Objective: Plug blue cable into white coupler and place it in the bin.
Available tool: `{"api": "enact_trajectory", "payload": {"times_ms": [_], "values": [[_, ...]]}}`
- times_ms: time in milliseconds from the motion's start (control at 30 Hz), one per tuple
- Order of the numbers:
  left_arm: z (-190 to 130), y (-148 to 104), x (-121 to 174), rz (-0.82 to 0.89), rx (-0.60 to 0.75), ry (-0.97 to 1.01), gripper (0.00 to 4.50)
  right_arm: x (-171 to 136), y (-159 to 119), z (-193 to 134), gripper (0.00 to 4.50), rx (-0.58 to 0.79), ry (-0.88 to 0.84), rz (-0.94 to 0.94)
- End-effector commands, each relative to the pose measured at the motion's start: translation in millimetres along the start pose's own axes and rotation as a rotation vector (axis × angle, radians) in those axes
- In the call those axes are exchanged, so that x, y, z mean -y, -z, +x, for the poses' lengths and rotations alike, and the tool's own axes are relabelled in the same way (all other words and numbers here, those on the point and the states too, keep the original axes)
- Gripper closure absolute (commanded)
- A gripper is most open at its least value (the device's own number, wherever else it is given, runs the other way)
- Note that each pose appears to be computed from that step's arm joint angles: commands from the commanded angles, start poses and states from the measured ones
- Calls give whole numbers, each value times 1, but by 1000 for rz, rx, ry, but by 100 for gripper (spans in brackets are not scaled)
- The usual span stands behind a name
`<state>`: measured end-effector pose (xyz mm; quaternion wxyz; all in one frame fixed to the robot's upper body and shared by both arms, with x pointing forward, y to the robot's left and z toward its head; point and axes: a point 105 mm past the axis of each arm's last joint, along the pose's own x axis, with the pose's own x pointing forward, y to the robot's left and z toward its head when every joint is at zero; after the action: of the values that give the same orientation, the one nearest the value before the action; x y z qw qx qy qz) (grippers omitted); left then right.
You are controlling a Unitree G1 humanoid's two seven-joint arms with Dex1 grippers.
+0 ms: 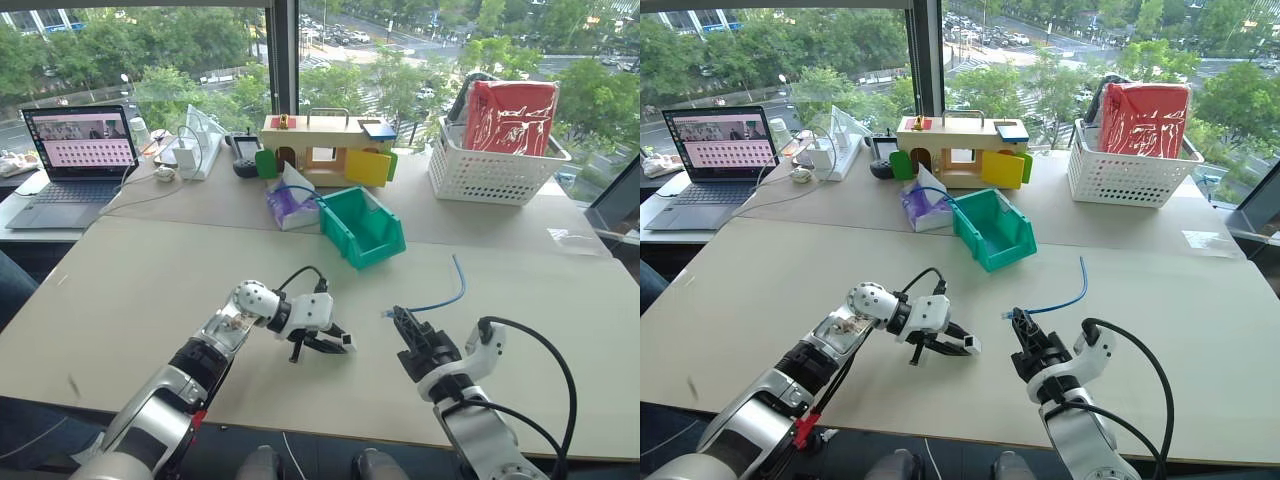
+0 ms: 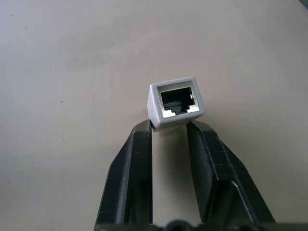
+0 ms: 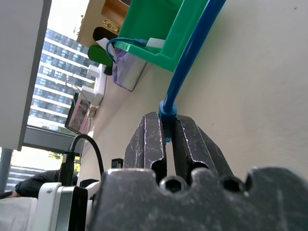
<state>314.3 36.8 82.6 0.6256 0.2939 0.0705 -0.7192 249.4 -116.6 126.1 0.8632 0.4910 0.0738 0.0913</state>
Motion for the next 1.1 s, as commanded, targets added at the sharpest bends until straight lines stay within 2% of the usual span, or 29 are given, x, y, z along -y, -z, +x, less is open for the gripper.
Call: {"api": "enact_trajectory", "payload": {"times_ms": [33,233,567,633,700,833,1100], "values": [[-4,-8,-11,29,0,-18,388,-8,-7,0,450,34,-40,-3],[-1,0,-14,39,-60,-8,388,-8,-9,0,450,47,-41,-7],[6,0,-15,13,-62,3,388,-8,-10,-2,450,55,-34,-8],[7,-1,-15,-3,-55,5,288,-8,-10,-2,450,56,-34,-8],[8,-2,-15,-12,-49,-3,233,-8,-10,-2,450,56,-34,-9],[8,-2,-15,-22,-50,-2,92,-8,-11,-2,450,56,-33,-10],[7,-5,-12,-43,-26,13,92,-8,-12,0,450,56,-38,-13]]}}
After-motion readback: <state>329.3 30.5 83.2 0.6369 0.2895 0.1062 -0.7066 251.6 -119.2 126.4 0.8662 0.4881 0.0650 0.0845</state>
